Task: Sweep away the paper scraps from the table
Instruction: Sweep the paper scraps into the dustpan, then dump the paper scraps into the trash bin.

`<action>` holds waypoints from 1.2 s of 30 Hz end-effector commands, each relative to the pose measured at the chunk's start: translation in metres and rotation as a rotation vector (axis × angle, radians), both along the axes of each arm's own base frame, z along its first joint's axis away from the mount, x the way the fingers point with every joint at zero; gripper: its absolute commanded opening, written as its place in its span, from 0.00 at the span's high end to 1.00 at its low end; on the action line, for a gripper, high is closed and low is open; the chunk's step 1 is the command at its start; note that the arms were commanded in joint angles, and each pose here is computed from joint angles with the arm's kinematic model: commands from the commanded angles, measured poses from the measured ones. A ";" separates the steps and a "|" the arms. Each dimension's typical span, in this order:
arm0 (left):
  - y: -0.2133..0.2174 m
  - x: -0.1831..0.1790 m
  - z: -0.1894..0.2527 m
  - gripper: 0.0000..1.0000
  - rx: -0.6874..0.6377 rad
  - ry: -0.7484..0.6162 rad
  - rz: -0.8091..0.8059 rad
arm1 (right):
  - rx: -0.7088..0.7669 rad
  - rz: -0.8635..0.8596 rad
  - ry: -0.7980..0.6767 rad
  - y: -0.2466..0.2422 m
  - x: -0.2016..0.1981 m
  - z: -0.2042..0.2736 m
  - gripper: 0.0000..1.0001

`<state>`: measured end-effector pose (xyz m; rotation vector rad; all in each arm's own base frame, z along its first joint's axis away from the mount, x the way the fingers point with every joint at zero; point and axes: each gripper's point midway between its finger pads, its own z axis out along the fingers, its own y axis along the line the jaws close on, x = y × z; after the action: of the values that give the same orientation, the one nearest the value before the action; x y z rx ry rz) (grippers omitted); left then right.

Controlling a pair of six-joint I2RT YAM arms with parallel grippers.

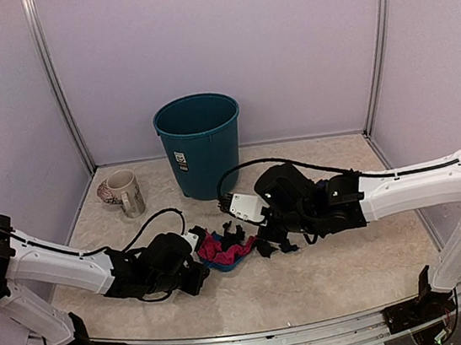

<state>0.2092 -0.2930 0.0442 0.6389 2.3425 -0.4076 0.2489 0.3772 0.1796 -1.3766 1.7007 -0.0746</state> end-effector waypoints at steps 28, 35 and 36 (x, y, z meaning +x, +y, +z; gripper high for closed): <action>0.025 0.011 0.086 1.00 -0.055 -0.233 0.101 | 0.280 -0.296 -0.116 -0.089 0.005 0.056 1.00; 0.021 0.009 0.116 1.00 -0.073 -0.282 0.105 | 0.304 -0.318 -0.118 -0.099 0.002 0.055 1.00; 0.020 0.009 0.120 1.00 -0.073 -0.288 0.104 | 0.305 -0.321 -0.117 -0.100 0.002 0.055 1.00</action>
<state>0.2143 -0.2692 0.1315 0.5269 2.1284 -0.3338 0.2485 0.2867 0.2265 -0.9338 1.7400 -0.0850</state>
